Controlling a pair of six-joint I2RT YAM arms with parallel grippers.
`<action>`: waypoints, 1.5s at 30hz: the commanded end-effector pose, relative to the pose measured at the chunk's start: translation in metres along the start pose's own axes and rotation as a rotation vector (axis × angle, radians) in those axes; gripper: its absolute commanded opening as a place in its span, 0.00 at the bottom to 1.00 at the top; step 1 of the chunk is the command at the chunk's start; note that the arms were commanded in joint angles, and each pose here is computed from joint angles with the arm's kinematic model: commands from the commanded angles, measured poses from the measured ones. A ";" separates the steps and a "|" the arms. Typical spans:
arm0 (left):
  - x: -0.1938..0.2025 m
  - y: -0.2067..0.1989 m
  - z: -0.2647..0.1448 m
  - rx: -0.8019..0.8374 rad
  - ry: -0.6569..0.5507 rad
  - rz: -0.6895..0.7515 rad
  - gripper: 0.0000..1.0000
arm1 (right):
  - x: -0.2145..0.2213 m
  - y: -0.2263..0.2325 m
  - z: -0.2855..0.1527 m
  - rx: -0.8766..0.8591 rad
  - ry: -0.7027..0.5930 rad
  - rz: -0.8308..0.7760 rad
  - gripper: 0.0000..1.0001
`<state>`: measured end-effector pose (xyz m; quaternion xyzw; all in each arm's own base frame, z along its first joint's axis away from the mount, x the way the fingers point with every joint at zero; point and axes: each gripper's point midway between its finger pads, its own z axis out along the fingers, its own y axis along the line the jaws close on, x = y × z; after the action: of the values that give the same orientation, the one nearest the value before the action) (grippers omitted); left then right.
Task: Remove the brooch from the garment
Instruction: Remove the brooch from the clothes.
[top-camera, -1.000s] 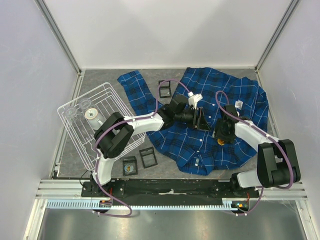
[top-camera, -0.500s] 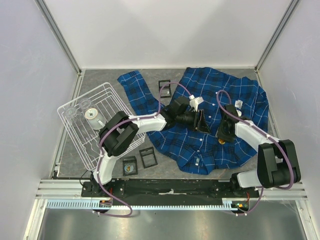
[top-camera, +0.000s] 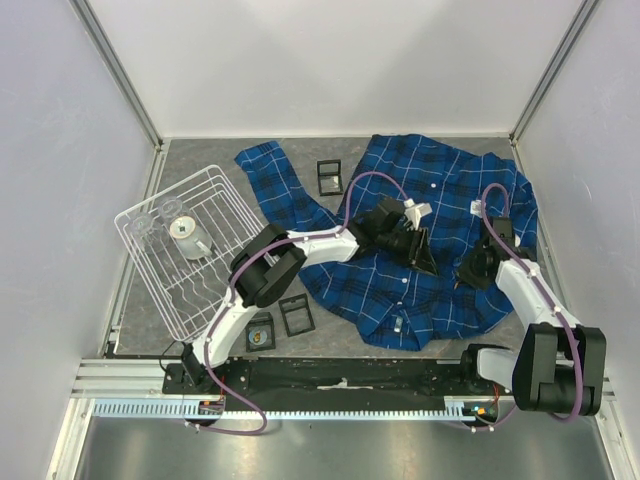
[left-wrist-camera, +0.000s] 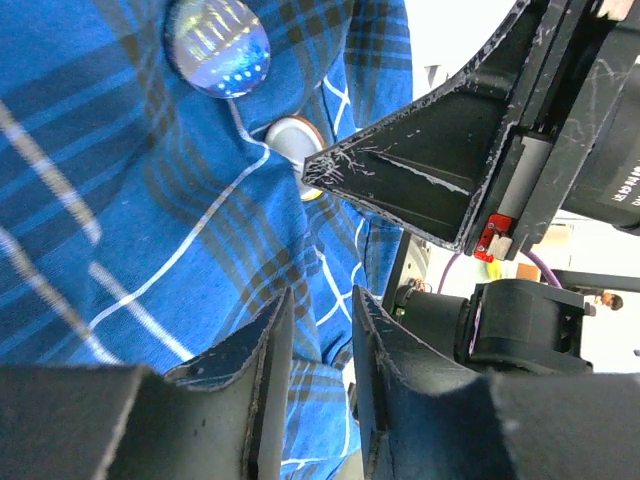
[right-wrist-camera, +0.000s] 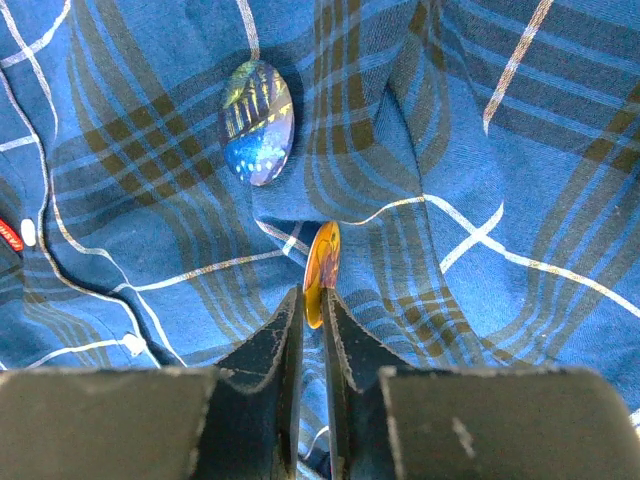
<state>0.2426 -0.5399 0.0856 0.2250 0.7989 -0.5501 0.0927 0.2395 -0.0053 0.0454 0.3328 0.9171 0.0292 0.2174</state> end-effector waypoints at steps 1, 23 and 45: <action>0.003 -0.017 0.014 0.046 0.043 0.021 0.36 | 0.006 0.000 0.000 -0.022 0.046 0.019 0.19; -0.004 -0.038 0.019 0.075 0.077 0.038 0.35 | 0.000 0.025 -0.031 -0.244 0.050 0.152 0.00; -0.006 -0.010 0.035 0.058 0.096 -0.007 0.35 | -0.002 -0.005 -0.011 -0.123 0.036 0.135 0.31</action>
<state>0.2410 -0.5721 0.0862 0.2425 0.7950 -0.5531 0.0565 0.2274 0.0077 0.0389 0.3845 0.8933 0.1403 0.1857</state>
